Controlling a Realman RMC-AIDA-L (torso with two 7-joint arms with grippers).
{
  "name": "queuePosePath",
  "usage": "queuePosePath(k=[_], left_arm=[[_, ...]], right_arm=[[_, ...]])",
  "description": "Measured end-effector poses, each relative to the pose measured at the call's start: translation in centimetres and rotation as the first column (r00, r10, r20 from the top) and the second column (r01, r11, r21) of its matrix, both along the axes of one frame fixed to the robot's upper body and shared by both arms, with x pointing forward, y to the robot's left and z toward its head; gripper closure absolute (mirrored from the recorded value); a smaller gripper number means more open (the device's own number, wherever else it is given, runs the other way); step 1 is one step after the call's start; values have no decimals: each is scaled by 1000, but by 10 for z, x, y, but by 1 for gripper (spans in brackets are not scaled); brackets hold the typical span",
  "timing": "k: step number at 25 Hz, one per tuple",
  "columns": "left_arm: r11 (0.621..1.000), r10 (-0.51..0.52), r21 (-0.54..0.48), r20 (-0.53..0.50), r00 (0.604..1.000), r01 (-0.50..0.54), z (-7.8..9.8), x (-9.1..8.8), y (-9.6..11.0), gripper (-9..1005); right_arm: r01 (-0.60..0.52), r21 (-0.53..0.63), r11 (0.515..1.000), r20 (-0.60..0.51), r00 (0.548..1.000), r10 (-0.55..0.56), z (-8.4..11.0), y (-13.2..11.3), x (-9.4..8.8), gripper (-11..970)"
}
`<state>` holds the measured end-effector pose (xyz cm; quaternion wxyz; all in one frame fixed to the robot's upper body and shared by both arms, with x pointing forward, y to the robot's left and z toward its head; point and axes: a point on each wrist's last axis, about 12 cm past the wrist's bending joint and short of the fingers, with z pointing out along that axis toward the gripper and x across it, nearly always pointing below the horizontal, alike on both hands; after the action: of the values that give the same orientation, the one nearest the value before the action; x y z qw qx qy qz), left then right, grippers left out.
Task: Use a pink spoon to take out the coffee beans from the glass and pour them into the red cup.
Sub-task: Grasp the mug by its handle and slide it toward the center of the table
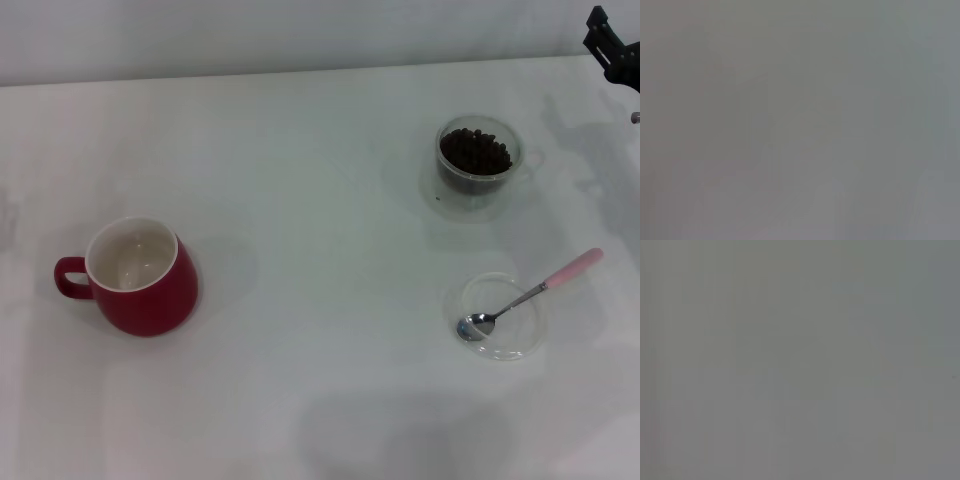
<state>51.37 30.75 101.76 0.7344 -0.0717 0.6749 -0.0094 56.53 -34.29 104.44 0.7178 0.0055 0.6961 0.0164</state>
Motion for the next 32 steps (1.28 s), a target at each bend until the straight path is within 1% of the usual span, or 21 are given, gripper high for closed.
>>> queuePosePath(k=[4,11,14,16,19,25,26,29,32], left_arm=[[1000,-10,-7,0,1000,10,-1,-1,-3,150],[1000,-3,-19,-12,1000,2,-5,-9,-2,151],[1000,-10,-12,-7,1000,9,-6,-15,-2,152],[999,-32,5,-8,999,32,-8,-21,-1,152],[998,-64,25,-26,998,65,-13,-34,1,152],[996,-77,44,-37,996,78,-24,-76,9,153],[995,-83,45,-40,996,85,-25,-82,9,153],[992,-111,54,-50,993,114,-29,-106,13,153],[980,-163,99,-78,984,170,-32,-117,16,154]], right_arm=[[1,-3,1000,-6,1000,-1,-1,0,0,102],[9,0,1000,-7,1000,-9,-1,-3,-1,102],[10,1,1000,-10,1000,-10,-2,-3,-2,102],[11,1,1000,-10,1000,-11,-2,-4,-2,102],[23,5,1000,-12,1000,-23,-1,-5,-1,102],[84,32,996,-15,996,-84,4,-12,8,102],[84,32,996,-15,996,-84,4,-12,8,102],[85,33,996,-14,996,-84,9,-10,17,102],[76,33,997,-14,997,-75,13,-6,24,103]])
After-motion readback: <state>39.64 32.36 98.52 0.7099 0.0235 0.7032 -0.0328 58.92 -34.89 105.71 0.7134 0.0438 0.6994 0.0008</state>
